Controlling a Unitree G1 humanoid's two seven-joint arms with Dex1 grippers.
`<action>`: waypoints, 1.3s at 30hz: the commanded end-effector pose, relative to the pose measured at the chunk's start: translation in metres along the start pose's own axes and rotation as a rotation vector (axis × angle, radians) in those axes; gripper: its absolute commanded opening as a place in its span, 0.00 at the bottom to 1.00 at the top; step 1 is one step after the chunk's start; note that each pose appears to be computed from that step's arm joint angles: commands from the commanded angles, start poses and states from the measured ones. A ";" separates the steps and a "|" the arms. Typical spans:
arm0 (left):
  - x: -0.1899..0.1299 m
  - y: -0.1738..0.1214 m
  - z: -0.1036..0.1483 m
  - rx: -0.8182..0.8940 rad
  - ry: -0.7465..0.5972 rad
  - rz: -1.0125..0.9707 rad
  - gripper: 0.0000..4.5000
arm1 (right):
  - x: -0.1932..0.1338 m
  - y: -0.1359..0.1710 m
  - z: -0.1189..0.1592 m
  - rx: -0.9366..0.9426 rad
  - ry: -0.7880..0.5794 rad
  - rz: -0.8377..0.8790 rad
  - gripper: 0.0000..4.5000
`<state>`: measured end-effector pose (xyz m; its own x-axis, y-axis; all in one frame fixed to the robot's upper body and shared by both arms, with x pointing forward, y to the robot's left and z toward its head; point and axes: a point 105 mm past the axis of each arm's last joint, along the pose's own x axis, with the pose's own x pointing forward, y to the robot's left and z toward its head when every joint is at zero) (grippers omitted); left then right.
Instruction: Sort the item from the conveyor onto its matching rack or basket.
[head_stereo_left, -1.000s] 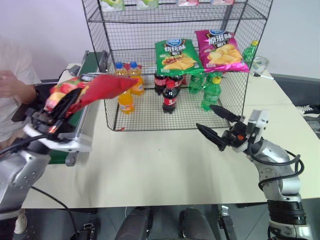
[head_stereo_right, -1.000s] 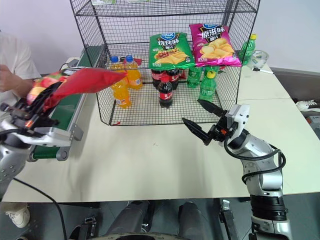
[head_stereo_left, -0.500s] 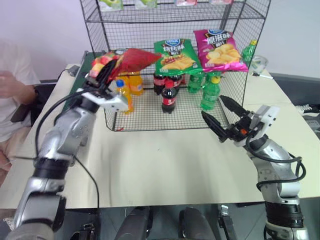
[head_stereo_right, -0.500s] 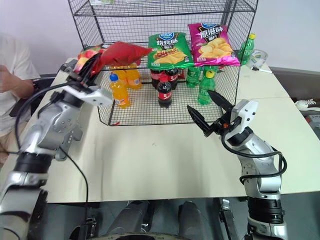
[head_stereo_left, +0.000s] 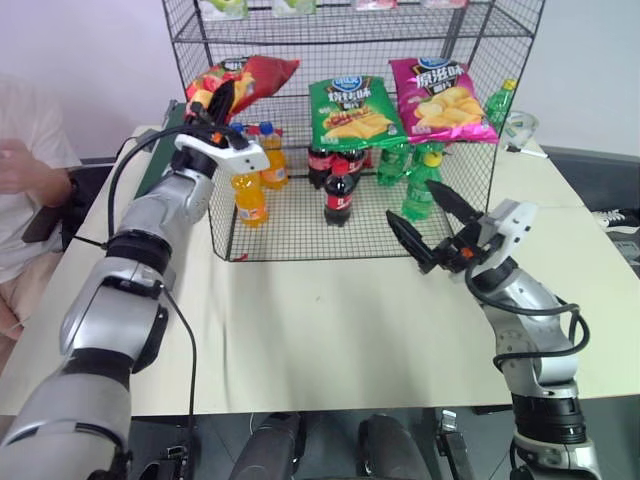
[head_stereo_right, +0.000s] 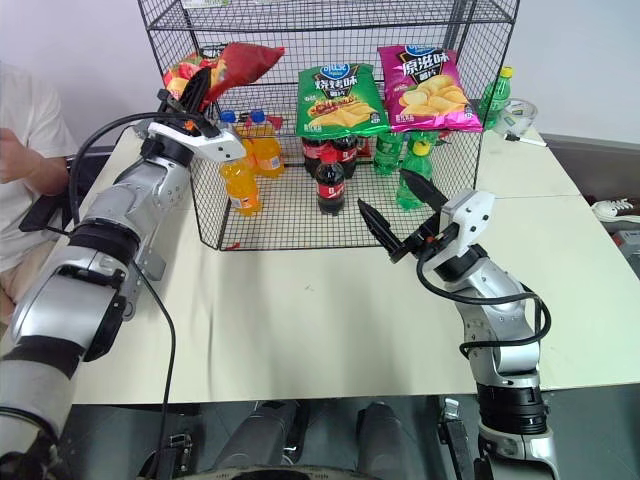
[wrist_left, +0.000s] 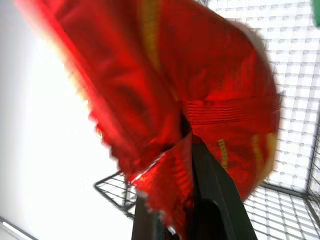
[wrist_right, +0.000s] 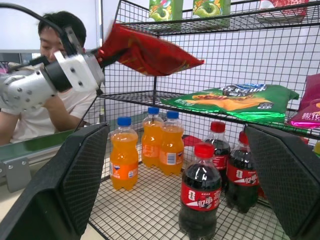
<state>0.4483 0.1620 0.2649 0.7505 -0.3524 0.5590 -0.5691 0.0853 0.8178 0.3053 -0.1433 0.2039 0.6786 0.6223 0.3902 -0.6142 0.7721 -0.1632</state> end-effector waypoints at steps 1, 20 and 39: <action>0.010 0.010 0.000 0.047 -0.003 0.038 0.01 | 0.004 0.006 0.016 -0.038 -0.055 0.019 1.00; 0.000 -0.025 -0.001 -0.122 0.071 -0.141 0.30 | 0.006 0.014 0.012 -0.038 -0.022 0.059 1.00; -0.032 0.032 0.007 -0.168 -0.112 0.115 0.84 | 0.005 0.015 0.008 -0.026 -0.009 0.077 1.00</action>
<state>0.4141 0.1708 0.2487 0.6979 -0.4321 0.5712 -0.5244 0.2350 0.8184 0.3017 -0.1316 0.1971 0.6583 0.6683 0.3463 -0.6538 0.7357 -0.1770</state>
